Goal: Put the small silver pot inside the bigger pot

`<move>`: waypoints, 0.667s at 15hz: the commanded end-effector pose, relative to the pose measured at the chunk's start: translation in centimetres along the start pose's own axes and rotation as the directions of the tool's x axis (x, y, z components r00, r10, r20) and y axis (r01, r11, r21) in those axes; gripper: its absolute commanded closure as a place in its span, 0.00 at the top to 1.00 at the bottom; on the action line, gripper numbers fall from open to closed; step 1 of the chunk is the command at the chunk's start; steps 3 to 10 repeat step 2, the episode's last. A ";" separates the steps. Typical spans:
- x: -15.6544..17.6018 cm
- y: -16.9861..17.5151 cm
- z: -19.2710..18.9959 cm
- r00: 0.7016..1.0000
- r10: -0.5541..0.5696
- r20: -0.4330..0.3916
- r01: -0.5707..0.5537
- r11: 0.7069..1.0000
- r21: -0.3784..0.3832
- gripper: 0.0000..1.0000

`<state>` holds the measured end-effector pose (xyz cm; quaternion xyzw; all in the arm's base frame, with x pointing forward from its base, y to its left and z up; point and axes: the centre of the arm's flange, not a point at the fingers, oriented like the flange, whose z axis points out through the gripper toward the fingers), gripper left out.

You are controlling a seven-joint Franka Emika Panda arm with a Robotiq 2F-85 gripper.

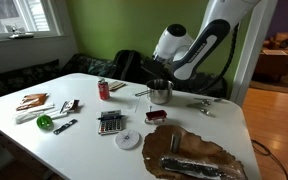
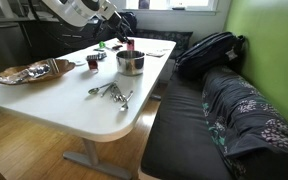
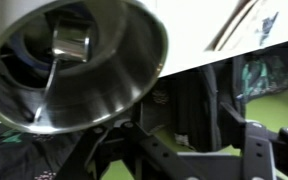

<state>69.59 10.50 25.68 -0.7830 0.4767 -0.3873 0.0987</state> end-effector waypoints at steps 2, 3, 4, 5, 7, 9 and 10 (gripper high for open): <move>0.3 -1.4 -2.0 1.000 -0.012 0.012 0.011 0.996 0.090 0.93; 0.3 -1.4 -2.0 1.000 -0.012 0.012 0.011 0.996 0.090 0.93; 0.3 -1.4 -2.0 1.000 -0.012 0.012 0.011 0.996 0.090 0.93; 0.3 -1.4 -2.0 1.000 -0.012 0.012 0.011 0.996 0.090 0.93; 0.3 -1.4 -2.0 1.000 -0.012 0.012 0.011 0.996 0.090 0.93; 0.3 -1.4 -2.0 1.000 -0.012 0.012 0.011 0.996 0.090 0.93; 0.3 -1.4 -2.0 1.000 -0.012 0.012 0.011 0.996 0.090 0.93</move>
